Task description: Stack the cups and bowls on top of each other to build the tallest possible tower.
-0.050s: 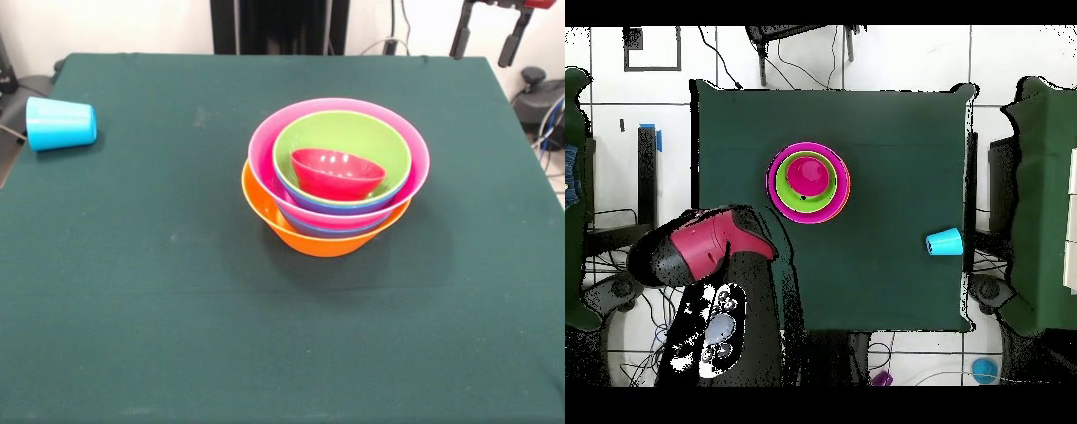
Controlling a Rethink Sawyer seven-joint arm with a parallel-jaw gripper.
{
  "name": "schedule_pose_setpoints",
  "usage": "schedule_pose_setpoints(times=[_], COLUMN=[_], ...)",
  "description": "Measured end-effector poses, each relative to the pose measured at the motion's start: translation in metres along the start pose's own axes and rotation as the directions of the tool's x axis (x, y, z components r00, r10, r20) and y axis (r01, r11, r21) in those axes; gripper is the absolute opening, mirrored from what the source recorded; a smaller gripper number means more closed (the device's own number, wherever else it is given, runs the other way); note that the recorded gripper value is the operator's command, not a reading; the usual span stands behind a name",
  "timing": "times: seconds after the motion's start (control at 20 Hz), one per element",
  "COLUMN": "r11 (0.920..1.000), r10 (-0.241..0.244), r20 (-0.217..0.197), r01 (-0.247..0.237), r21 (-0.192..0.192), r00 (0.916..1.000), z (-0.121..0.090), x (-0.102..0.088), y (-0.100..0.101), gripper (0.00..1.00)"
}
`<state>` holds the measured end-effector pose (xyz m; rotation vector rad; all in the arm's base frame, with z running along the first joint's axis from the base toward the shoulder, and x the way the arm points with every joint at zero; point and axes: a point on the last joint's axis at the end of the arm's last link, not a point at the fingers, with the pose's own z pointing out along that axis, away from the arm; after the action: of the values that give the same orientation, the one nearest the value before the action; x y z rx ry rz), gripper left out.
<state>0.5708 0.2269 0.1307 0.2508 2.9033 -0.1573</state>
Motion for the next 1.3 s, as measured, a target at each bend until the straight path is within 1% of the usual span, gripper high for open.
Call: schedule_pose_setpoints(times=[0.15,0.35,0.5,0.7,1.3], r11=[1.0,0.9993,0.9988,0.9978,0.997], r10=[-0.008,-0.036,-0.048,-0.063,-0.062], r20=[0.001,0.007,0.01,0.022,0.034], r01=[0.008,0.036,0.048,0.063,0.064], r21=[-0.003,-0.011,-0.015,-0.022,-0.043], r00=[1.0,0.9993,0.9988,0.9978,0.9975], z=[0.0,0.001,0.0,-0.003,-0.009], x=[0.0,0.002,0.002,0.0,-0.007], y=[0.001,0.006,0.008,0.011,0.014], gripper=[1.0,1.0,1.0,1.0,1.0])
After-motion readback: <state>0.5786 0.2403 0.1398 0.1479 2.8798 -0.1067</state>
